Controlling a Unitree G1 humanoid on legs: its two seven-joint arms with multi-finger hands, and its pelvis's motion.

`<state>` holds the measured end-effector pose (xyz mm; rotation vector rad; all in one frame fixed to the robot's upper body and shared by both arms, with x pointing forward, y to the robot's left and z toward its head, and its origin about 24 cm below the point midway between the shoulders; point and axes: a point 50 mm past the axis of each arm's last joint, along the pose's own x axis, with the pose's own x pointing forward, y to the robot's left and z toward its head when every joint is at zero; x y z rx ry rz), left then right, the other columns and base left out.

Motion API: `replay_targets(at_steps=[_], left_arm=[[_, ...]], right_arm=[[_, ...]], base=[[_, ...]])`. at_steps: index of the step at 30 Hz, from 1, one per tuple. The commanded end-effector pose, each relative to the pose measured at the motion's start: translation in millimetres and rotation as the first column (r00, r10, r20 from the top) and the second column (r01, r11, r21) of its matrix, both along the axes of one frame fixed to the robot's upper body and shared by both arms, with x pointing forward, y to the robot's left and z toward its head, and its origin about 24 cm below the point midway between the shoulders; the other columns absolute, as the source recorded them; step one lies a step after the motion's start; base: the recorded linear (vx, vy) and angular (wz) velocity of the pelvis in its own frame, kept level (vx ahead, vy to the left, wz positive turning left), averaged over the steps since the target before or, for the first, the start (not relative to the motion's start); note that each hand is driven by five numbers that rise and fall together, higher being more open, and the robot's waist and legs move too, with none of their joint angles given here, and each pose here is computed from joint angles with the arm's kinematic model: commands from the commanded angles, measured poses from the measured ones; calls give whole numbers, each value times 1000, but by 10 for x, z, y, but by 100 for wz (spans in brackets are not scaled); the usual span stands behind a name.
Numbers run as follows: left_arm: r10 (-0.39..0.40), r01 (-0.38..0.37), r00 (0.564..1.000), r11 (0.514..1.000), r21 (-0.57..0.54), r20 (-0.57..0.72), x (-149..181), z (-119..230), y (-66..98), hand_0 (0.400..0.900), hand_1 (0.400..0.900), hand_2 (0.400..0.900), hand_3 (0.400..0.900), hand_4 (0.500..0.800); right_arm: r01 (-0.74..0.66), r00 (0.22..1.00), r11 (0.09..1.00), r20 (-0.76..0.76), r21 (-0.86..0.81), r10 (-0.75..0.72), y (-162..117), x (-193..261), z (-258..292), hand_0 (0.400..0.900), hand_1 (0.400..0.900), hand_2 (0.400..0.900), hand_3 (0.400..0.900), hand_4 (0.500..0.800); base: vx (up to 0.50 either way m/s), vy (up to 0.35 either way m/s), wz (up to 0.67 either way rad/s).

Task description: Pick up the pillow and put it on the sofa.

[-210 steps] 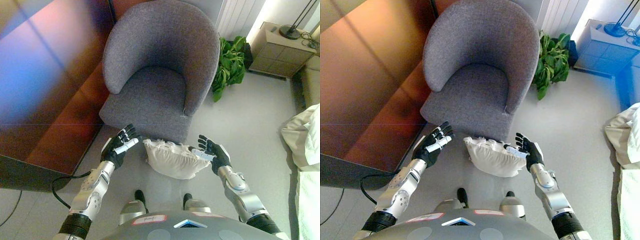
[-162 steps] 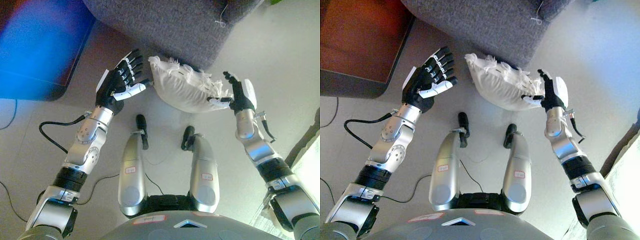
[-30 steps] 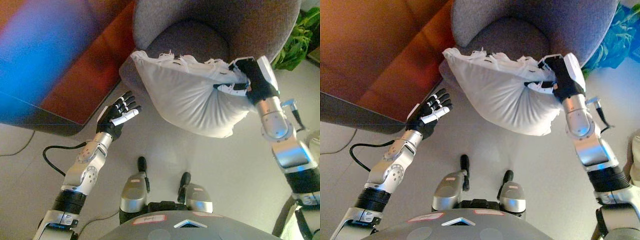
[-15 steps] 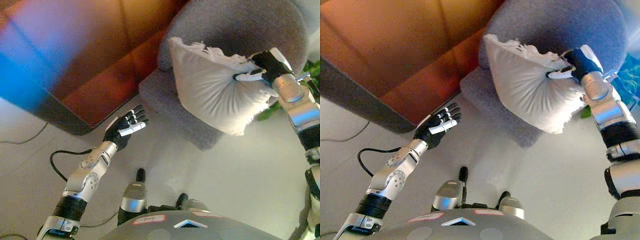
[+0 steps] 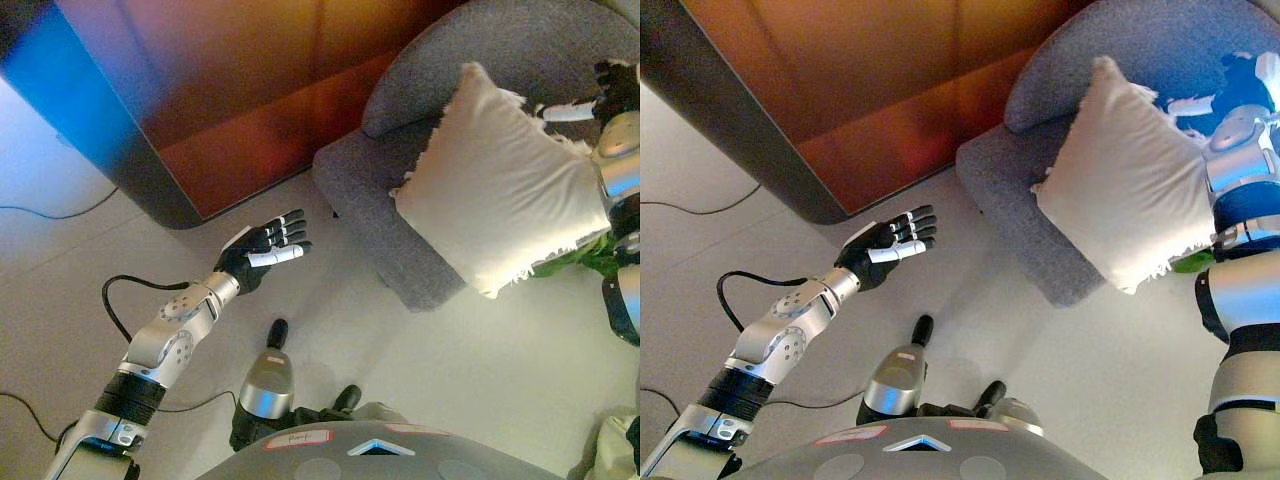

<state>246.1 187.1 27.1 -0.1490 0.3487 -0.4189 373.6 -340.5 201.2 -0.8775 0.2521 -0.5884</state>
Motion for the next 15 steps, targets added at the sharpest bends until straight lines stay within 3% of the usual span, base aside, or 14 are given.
replay_targets(at_steps=[1,8,15], left_arm=[[-112,130,974,988,-80,195,75,395,-248,900,900,900,900,800],[-102,121,972,990,-74,213,70,429,-208,900,900,900,900,800],[-80,95,978,993,-74,193,13,358,-187,900,900,900,900,800]], right_arm=[[113,969,972,239,-204,-62,-54,-45,783,900,900,900,900,800],[142,939,964,338,-224,-59,-31,-76,897,900,900,900,900,800],[31,927,989,373,-144,25,92,-49,676,900,900,900,900,800]], base=[[20,-13,3],[-21,-3,-3],[26,47,-8]])
